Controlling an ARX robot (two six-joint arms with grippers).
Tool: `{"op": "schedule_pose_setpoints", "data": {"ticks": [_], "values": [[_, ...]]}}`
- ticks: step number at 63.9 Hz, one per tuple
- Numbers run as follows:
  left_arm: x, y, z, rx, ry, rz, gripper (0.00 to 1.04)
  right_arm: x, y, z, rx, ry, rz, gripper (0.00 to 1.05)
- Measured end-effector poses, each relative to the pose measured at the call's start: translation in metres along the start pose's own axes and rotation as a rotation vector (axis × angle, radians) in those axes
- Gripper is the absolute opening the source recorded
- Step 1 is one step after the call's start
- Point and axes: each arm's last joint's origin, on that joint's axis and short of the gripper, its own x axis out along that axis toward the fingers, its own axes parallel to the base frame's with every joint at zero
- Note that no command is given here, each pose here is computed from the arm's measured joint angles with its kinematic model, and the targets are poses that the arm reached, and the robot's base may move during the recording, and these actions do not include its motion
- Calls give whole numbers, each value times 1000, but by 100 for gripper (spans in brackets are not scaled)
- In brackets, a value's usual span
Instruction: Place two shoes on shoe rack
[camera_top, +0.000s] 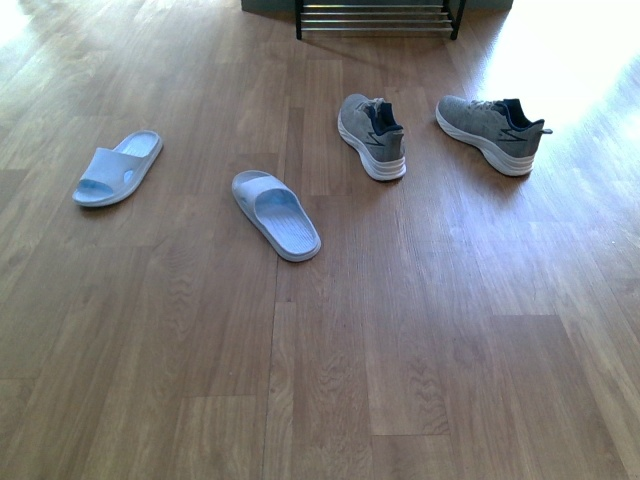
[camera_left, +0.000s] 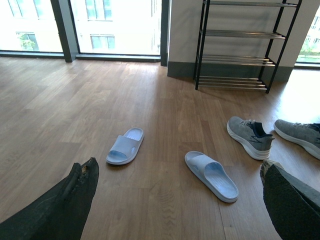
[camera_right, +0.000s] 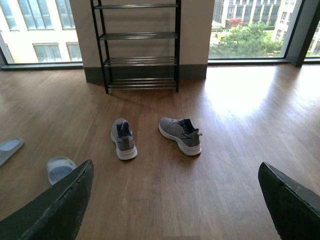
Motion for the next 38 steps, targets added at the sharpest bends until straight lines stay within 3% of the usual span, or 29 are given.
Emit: {"op": "schedule_pose_setpoints", "data": {"ticks": [38], "values": [[0,0,0,0,0,0,95,0,0,0,0,0,0,96]]}}
